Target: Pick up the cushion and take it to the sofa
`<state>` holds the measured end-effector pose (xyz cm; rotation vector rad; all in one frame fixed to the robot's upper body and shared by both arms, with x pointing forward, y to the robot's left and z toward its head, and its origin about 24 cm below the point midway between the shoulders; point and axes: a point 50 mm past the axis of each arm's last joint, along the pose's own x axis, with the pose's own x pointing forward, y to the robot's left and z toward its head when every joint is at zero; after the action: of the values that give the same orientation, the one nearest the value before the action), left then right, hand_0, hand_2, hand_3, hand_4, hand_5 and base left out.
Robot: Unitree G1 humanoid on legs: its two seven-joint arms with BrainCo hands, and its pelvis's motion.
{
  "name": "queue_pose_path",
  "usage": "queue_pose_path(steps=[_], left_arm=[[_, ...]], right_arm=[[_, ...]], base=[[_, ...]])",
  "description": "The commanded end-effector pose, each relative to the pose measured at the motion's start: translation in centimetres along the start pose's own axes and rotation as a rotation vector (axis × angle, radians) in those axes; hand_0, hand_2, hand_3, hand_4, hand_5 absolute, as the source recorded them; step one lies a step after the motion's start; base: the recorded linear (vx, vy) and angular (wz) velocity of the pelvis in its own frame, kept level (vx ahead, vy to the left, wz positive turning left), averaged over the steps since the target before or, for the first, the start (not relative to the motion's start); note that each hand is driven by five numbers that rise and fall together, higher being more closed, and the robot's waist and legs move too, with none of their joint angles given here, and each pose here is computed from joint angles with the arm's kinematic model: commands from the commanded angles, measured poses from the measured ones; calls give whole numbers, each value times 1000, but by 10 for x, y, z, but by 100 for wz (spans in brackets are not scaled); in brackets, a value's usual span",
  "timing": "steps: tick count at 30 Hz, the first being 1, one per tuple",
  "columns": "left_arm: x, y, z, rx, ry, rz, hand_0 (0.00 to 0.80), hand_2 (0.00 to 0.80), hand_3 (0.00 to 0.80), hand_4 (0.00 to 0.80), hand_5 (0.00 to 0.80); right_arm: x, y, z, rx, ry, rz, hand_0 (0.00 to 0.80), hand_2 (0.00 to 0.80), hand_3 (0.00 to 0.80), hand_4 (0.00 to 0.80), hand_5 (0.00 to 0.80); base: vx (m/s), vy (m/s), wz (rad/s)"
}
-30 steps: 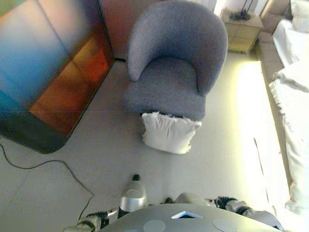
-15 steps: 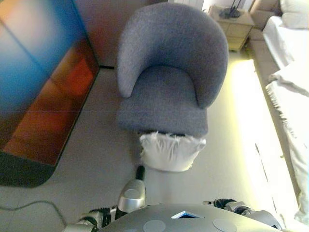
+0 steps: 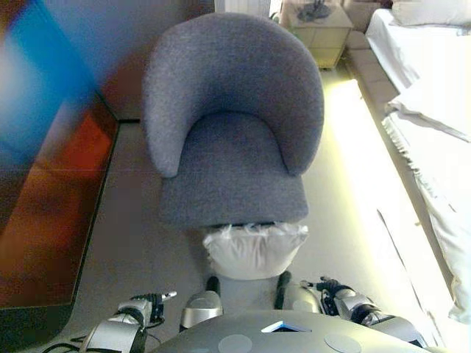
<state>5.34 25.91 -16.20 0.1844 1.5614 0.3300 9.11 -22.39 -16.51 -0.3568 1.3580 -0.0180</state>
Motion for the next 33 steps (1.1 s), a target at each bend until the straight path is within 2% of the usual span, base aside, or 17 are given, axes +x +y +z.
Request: queue_pose_path(steps=[1,9,14,16,19,25,33], left_arm=[[0,1,2,-39,23,22,0,0,0,0,0],[-2,-15,8,-45,1,9,0,0,0,0,0],[-8,-27,33,-140,-94,-9,0,0,0,0,0],[-11,-29,48,-140,-158,-14,0,0,0,0,0],[-23,-30,85,-155,-341,-30,0,0,0,0,0],[-44,-22,134,-241,-466,47,0,0,0,0,0],[-99,-19,211,-328,-786,91,0,0,0,0,0]], right_arm=[[0,-22,-1,-50,17,-38,0,0,0,0,0],[0,-30,18,-45,-2,-82,0,0,0,0,0],[-3,-44,40,-29,-57,-169,0,0,0,0,0],[-4,-48,47,-5,-101,-199,0,0,0,0,0],[-11,-60,82,76,-253,-286,0,0,0,0,0],[-34,-73,149,118,-455,-407,0,0,0,0,0],[-78,-99,221,170,-683,-561,0,0,0,0,0]], base=[[215,-162,2],[47,-115,15],[-160,29,12],[-165,40,23],[-199,35,29],[-117,65,14],[-96,65,10]])
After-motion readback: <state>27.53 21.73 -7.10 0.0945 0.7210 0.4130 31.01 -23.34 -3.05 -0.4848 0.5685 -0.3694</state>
